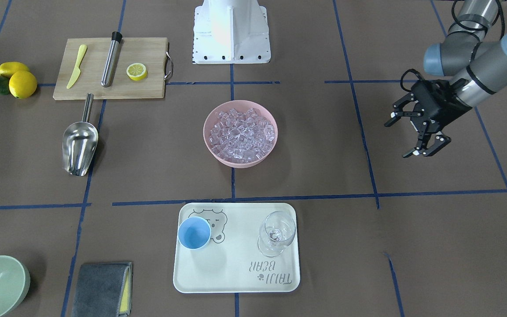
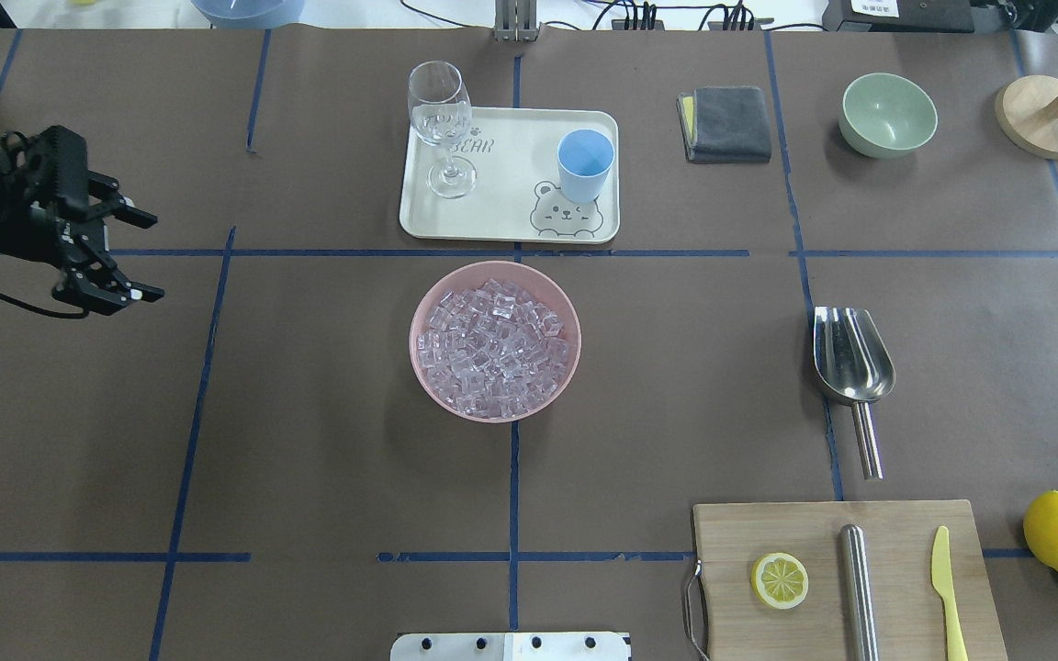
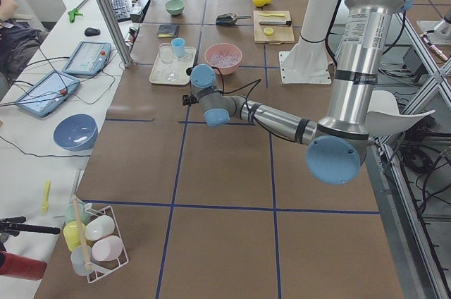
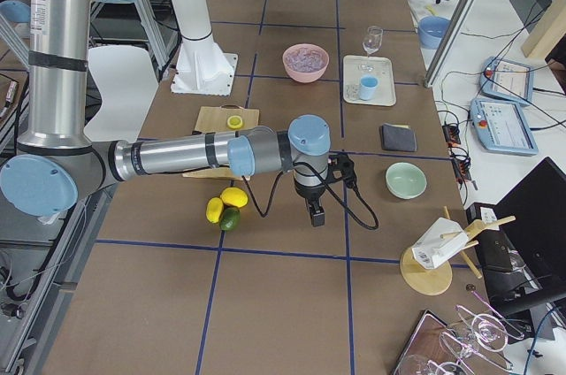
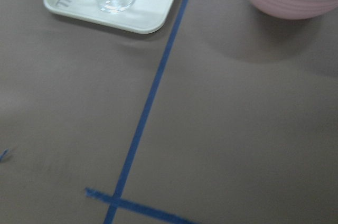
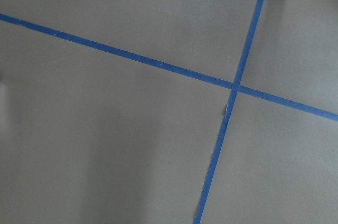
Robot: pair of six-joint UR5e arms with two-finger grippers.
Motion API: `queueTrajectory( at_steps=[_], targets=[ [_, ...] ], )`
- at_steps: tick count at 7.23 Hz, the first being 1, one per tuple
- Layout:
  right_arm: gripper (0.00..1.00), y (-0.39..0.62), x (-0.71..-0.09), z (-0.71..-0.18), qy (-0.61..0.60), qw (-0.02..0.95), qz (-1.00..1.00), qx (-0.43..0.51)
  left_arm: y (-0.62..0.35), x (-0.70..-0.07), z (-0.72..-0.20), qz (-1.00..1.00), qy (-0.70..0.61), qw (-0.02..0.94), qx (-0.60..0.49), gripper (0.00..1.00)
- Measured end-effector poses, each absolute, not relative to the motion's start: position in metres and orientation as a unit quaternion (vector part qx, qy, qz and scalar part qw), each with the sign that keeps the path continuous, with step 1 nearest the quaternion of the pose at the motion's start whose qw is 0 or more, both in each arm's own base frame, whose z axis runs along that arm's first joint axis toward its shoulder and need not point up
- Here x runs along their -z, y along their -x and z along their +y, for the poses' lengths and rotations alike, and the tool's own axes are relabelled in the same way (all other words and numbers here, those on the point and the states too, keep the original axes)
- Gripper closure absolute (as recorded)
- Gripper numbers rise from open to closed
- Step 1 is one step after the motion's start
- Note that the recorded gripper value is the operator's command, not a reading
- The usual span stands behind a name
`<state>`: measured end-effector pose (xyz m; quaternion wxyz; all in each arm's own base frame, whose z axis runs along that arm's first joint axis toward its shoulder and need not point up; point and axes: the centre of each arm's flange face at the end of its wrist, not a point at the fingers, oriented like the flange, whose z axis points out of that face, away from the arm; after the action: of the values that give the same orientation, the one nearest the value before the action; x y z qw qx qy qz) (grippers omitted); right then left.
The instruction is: Put ice in cup with scoop
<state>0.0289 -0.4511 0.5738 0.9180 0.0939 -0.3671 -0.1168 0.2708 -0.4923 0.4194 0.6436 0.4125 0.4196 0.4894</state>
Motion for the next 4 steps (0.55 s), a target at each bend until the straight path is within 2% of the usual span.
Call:
queueTrajectory(
  at_steps=[2, 4],
  targets=[
    [0.00, -0.019, -0.573, -0.452, -0.093, 0.916, -0.369, 0.128, -0.347, -0.392, -0.475, 0.445, -0.411, 0.603, -0.520, 0.00],
    [0.00, -0.016, -0.572, -0.452, -0.092, 0.915, -0.371, 0.131, -0.415, -0.393, -0.450, 0.449, -0.457, 0.555, -0.531, 0.00]
  ],
)
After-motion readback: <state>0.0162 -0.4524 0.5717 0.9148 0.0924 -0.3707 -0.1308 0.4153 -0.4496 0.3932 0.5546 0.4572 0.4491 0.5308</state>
